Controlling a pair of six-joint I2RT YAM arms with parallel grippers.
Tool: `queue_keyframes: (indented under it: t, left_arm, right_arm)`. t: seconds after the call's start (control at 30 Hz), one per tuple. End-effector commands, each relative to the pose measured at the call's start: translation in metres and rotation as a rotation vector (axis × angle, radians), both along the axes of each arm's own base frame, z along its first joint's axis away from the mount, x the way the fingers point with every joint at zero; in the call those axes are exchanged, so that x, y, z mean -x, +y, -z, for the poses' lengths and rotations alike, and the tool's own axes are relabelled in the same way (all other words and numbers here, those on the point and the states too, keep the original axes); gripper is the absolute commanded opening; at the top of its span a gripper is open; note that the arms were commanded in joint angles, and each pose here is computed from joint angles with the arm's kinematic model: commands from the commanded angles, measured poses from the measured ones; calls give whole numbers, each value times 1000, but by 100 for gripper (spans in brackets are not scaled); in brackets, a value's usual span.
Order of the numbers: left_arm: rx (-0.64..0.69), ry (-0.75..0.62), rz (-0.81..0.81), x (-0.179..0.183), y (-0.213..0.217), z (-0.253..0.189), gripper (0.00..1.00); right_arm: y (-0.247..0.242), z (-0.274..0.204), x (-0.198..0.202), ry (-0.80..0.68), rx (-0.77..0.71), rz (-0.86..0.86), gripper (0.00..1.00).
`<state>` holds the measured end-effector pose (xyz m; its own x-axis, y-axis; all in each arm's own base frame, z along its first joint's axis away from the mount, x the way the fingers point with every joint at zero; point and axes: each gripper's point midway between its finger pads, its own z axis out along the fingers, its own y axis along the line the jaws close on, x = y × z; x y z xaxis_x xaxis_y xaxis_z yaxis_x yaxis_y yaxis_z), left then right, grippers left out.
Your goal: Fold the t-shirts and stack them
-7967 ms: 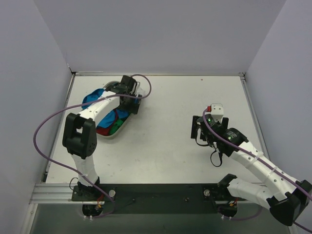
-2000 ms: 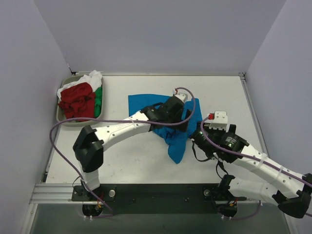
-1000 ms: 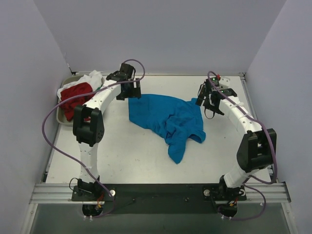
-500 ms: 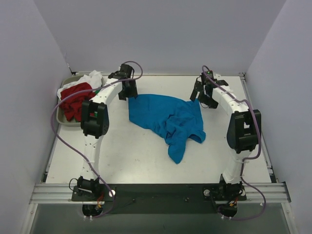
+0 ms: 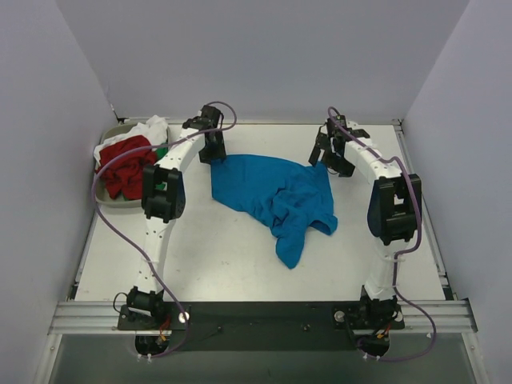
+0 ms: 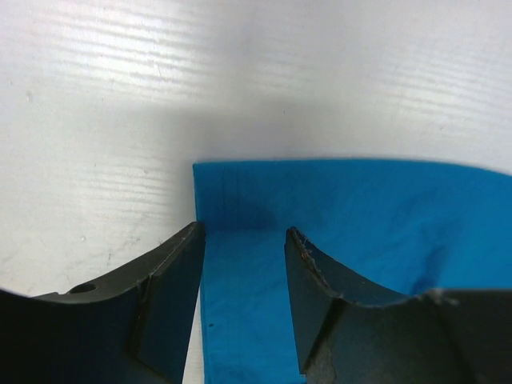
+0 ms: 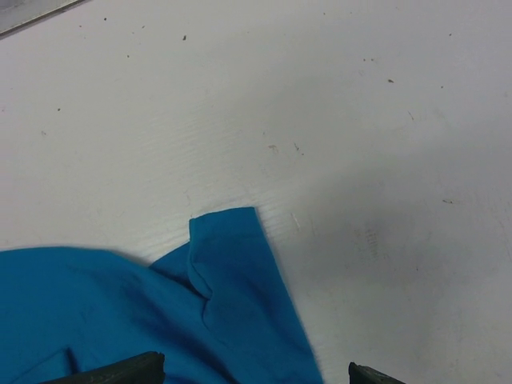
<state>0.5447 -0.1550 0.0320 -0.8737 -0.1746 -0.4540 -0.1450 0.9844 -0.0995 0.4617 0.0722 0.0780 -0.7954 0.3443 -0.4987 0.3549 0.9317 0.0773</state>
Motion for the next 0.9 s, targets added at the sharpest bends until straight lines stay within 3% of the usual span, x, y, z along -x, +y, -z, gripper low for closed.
queue_keyframes:
  t: [0.0,0.17,0.47,0.8,0.87]
  left_arm:
    - [-13,-33,-24,-16,6,-9,53]
    - [-30,-33,-41,-17,8,-3,42]
    - [-63,-10,-58,-13,16,10,40]
    - [-76,-14,-62,-15,18,13,18]
    - [-75,-11,-62,-14,17,14,10]
  right_arm:
    - [2,-7,-4,-3,-2,-5,98]
    - [3,-5,-7,-1,-6,-9,98]
    - [4,34,-14,77,-29,5,98]
    - [0,40,-31,81,-18,13,97]
    - [-1,41,-33,81,-16,15,94]
